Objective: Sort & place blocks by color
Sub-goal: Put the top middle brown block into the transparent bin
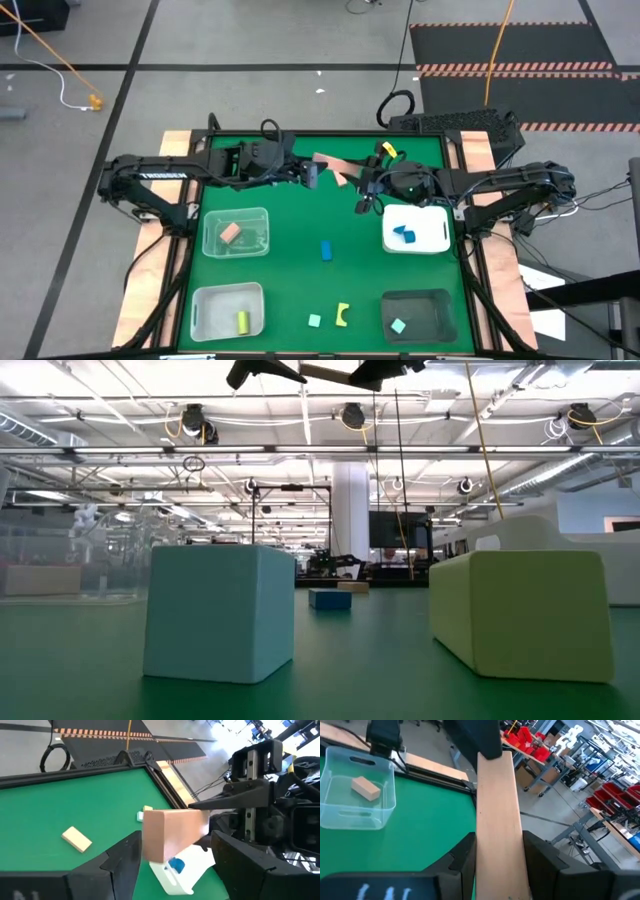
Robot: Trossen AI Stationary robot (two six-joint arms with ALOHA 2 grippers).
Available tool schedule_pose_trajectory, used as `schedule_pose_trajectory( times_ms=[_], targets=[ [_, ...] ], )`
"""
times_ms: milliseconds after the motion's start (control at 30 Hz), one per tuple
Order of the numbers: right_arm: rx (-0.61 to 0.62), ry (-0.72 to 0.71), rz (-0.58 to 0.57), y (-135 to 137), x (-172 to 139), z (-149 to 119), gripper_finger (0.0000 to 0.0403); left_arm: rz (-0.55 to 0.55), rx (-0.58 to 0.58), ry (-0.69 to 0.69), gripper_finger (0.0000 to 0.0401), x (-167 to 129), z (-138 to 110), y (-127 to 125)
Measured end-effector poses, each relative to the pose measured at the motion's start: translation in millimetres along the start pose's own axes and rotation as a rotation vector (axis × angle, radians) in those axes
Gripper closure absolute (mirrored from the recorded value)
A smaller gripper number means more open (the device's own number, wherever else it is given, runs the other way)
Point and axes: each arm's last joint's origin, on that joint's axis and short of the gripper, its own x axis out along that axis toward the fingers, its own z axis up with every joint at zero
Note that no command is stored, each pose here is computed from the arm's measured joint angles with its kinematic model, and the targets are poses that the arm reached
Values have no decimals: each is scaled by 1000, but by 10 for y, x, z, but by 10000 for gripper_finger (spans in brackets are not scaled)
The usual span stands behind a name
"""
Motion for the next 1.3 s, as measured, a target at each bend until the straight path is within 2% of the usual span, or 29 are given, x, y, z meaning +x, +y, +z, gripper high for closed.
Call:
schedule_pose_trajectory(
  times_ms=[200,533,800,1033,1167,1300],
  targets=[
    [33,-78,60,4,-3,58,286,-44,10,-5,221,1,5,-43],
    [19,-64,51,8,6,45,282,-76,18,1,340,3,12,-64],
    [21,-46,56,8,-4,29,235,-52,56,10,340,6,-1,-41],
    [11,35,-41,-14,-12,-22,169,-12,61,20,340,28,23,25],
    [56,127,-73,0,-18,-109,149,95,86,58,340,19,37,166],
    [169,202,-79,11,-4,-229,145,237,80,155,340,-115,24,354]
  ],
)
